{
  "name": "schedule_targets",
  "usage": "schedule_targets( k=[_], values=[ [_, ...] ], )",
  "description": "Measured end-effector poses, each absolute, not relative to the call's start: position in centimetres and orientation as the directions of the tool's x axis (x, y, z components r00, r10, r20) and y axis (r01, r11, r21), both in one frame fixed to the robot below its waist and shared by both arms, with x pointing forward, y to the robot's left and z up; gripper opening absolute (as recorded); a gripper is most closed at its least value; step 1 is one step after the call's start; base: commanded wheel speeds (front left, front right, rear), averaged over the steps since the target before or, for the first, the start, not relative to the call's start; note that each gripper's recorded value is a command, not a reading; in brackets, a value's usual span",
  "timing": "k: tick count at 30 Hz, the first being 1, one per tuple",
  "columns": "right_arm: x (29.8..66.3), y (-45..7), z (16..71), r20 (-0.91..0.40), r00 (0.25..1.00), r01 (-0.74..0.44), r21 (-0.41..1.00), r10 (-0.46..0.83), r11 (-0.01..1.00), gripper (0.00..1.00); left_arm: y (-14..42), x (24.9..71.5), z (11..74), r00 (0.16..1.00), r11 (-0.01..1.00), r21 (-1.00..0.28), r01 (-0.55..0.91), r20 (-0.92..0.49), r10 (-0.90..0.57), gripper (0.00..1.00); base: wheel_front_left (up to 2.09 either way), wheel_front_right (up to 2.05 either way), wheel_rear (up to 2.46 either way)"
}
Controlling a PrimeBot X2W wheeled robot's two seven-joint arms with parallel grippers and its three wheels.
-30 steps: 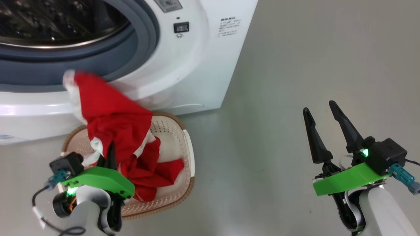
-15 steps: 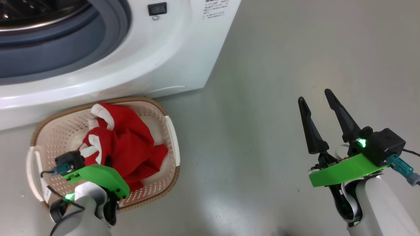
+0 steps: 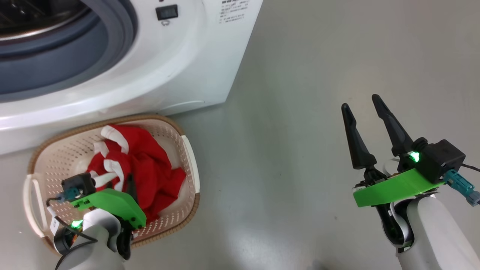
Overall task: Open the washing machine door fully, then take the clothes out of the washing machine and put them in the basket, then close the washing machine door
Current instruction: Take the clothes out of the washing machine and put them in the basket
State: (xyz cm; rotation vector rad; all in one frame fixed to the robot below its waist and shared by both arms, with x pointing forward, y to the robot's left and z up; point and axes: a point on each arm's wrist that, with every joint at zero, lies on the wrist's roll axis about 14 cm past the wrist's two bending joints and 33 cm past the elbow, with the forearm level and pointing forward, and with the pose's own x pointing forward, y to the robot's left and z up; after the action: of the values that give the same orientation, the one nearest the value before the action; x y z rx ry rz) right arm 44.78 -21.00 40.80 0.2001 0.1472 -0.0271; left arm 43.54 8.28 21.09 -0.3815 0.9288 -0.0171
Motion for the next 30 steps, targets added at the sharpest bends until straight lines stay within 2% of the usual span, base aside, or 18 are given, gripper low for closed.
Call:
schedule_targets(
  k=[8, 15, 20, 24, 30],
  values=[
    [43.8, -21.2, 43.1, -0.101, 0.995, 0.043, 0.197, -0.023, 0.980, 1.00, 8.8, 44.9, 25.7, 0.724, 0.935, -0.349, -0.066, -0.661, -0.195, 1.00, 0.00, 0.00, 0.00],
    [42.5, -21.1, 44.8, -0.069, 0.997, 0.038, 0.175, -0.026, 0.984, 1.00, 9.8, 45.1, 31.0, 0.839, 0.940, -0.340, 0.018, -0.506, -0.199, 1.00, 0.00, 0.00, 0.00],
    [41.6, -21.0, 45.9, -0.046, 0.999, 0.032, 0.169, -0.024, 0.985, 1.00, 10.6, 44.3, 33.8, 0.884, 0.944, -0.327, 0.035, -0.430, -0.182, 1.00, 0.00, 0.00, 0.00],
    [40.4, -20.7, 47.1, -0.016, 1.000, 0.025, 0.174, -0.022, 0.985, 1.00, 11.7, 44.4, 38.9, 0.948, 0.944, -0.323, 0.066, -0.274, -0.160, 1.00, 0.00, 0.00, 0.00],
    [39.2, -20.1, 48.6, 0.023, 1.000, 0.005, 0.179, -0.010, 0.984, 1.00, 12.7, 42.8, 43.4, 0.979, 0.945, -0.312, 0.094, -0.141, -0.144, 1.00, 0.00, 0.00, 0.00]
  ],
)
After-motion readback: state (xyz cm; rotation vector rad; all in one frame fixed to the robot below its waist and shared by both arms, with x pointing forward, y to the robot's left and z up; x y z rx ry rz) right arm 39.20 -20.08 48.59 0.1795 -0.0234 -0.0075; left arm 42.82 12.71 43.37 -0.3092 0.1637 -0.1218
